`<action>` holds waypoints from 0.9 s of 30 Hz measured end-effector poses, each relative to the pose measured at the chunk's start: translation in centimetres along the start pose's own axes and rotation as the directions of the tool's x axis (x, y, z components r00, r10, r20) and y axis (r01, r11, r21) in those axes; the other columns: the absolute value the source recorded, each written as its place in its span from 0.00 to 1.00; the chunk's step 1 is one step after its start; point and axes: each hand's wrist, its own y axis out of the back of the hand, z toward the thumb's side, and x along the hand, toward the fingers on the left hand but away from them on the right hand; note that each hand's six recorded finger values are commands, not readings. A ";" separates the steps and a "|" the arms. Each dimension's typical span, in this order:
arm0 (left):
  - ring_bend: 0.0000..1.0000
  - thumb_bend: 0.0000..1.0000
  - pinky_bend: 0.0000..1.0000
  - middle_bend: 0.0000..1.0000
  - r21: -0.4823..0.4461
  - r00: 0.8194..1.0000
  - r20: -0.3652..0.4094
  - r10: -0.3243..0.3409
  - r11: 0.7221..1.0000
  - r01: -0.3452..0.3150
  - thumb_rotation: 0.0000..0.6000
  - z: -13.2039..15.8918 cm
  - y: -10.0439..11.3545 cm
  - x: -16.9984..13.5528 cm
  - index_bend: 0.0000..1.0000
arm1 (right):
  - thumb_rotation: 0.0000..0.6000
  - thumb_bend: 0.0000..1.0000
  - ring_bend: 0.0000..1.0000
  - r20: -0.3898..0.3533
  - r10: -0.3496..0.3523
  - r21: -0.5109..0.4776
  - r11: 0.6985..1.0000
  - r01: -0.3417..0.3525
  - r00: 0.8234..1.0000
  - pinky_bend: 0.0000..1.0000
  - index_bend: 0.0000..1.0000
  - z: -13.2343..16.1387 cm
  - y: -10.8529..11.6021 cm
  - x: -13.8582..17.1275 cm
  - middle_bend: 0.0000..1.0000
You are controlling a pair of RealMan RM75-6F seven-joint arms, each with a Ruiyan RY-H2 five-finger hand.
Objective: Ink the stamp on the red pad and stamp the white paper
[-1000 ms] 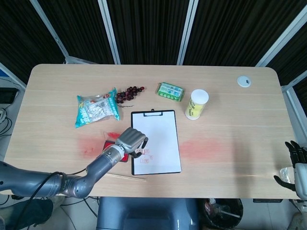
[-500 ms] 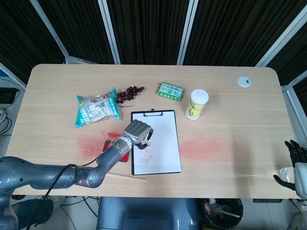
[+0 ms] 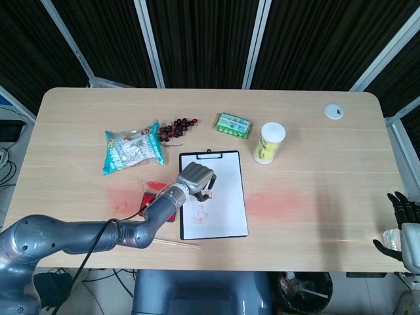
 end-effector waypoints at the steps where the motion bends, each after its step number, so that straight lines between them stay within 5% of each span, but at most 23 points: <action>1: 1.00 0.48 1.00 0.61 -0.002 1.000 0.002 -0.005 1.000 0.005 1.00 0.1 -0.1 0.1 0.65 | 1.00 0.10 0.16 0.002 0.000 -0.001 1.000 0.000 1.000 0.16 0.11 0.0 0.0 0.0 0.10; 27: 1.00 0.48 1.00 0.61 -0.002 0.999 0.031 -0.040 0.999 0.040 1.00 1.0 -1.9 1.4 0.65 | 1.00 0.10 0.16 0.004 0.002 -0.008 1.000 -0.002 1.000 0.16 0.11 -0.1 0.1 0.0 0.10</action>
